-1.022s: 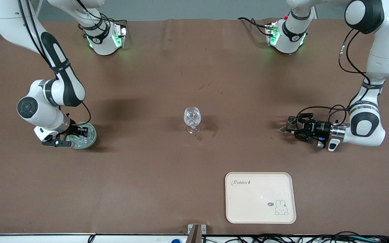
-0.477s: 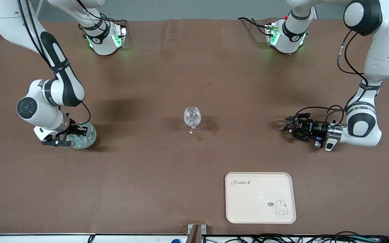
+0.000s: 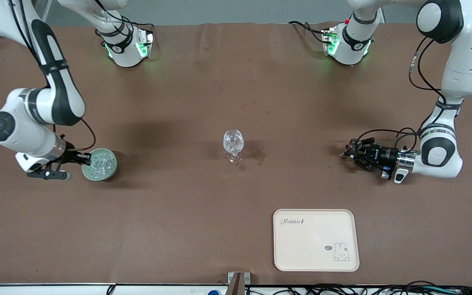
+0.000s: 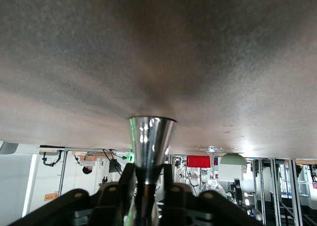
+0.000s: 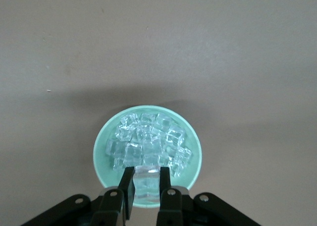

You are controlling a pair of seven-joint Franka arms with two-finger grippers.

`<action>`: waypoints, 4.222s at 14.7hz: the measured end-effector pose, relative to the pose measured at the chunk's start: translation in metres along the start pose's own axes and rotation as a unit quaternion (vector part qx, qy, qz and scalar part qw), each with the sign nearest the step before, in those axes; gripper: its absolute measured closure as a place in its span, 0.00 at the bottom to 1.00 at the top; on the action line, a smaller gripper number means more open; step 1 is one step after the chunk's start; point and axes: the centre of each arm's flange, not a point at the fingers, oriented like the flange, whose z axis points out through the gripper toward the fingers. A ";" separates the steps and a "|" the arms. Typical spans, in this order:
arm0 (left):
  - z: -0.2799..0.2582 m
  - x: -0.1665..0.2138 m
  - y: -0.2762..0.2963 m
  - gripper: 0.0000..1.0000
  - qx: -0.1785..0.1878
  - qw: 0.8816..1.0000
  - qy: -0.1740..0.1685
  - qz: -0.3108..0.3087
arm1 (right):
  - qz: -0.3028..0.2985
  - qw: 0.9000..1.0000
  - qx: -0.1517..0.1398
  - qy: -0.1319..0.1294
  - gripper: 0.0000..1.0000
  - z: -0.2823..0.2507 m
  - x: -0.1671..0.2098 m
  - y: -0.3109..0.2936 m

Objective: Pour wine and add ice with both arms
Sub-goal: 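Carry the left gripper's jigger to the glass while the right gripper lifts ice, then tilt the jigger over the wine glass with the left gripper to pour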

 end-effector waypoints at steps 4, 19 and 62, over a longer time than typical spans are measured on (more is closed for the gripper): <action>0.000 -0.002 0.001 0.77 0.002 1.000 -0.003 0.001 | 0.003 1.000 -0.001 -0.017 0.76 -0.099 0.016 0.003; 0.062 -0.159 0.103 0.78 -0.008 1.000 -0.016 -0.009 | -0.005 1.000 0.002 0.017 0.76 -0.281 -0.069 -0.001; 0.304 -0.370 0.135 0.79 -0.049 0.955 0.272 -0.113 | -0.001 1.000 0.017 0.018 0.76 -0.280 -0.068 0.000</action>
